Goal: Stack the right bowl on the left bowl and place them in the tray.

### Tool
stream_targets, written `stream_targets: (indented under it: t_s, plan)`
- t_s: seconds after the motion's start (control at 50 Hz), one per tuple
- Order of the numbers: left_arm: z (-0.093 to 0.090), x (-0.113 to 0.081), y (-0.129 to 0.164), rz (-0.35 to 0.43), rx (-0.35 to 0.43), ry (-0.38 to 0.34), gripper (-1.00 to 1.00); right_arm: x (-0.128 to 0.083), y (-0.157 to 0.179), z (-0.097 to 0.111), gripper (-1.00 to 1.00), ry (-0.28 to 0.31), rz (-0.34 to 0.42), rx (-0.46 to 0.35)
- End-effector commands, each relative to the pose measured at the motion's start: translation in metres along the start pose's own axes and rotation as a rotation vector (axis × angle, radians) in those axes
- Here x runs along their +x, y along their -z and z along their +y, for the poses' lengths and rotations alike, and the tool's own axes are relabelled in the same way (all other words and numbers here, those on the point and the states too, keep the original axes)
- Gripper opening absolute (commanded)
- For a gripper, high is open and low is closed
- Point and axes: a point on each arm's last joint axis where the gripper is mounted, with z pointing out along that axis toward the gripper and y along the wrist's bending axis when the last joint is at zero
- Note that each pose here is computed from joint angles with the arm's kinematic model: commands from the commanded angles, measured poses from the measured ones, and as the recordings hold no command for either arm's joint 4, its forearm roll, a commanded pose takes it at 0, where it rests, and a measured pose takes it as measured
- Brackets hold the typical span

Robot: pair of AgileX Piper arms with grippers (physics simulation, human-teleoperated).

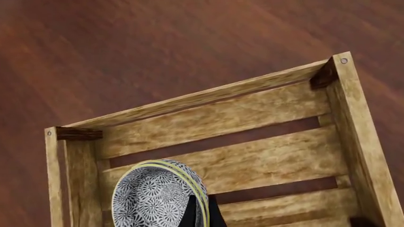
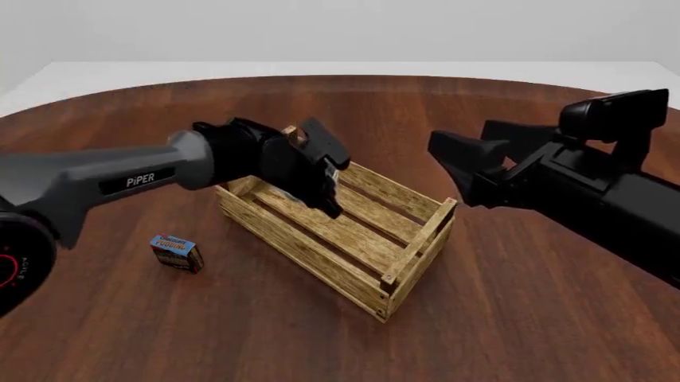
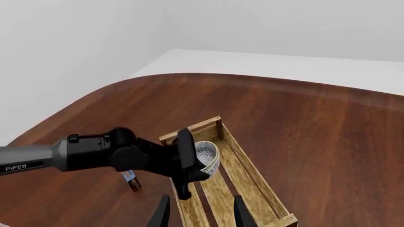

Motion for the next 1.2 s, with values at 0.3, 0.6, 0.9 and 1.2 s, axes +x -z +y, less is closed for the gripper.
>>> stream_targets:
  t_s: [0.3, 0.6, 0.9, 1.2]
  plan:
    - [-0.013, -0.007, -0.023, 0.0, 0.018, -0.027, -1.0, 0.0, 0.0, 0.0, 1.0, -0.003, 0.0, 0.0]
    - [-0.023, -0.005, -0.04, 0.021, 0.039, -0.043, -1.0, -0.001, 0.003, 0.0, 1.0, -0.004, -0.005, 0.0]
    - [-0.028, -0.001, -0.055, 0.04, 0.049, -0.044, -1.0, -0.002, 0.004, 0.0, 1.0, -0.005, -0.007, 0.0]
    - [-0.034, 0.001, -0.065, 0.052, 0.06, -0.045, -1.0, -0.002, 0.005, 0.0, 1.0, -0.006, -0.008, 0.001]
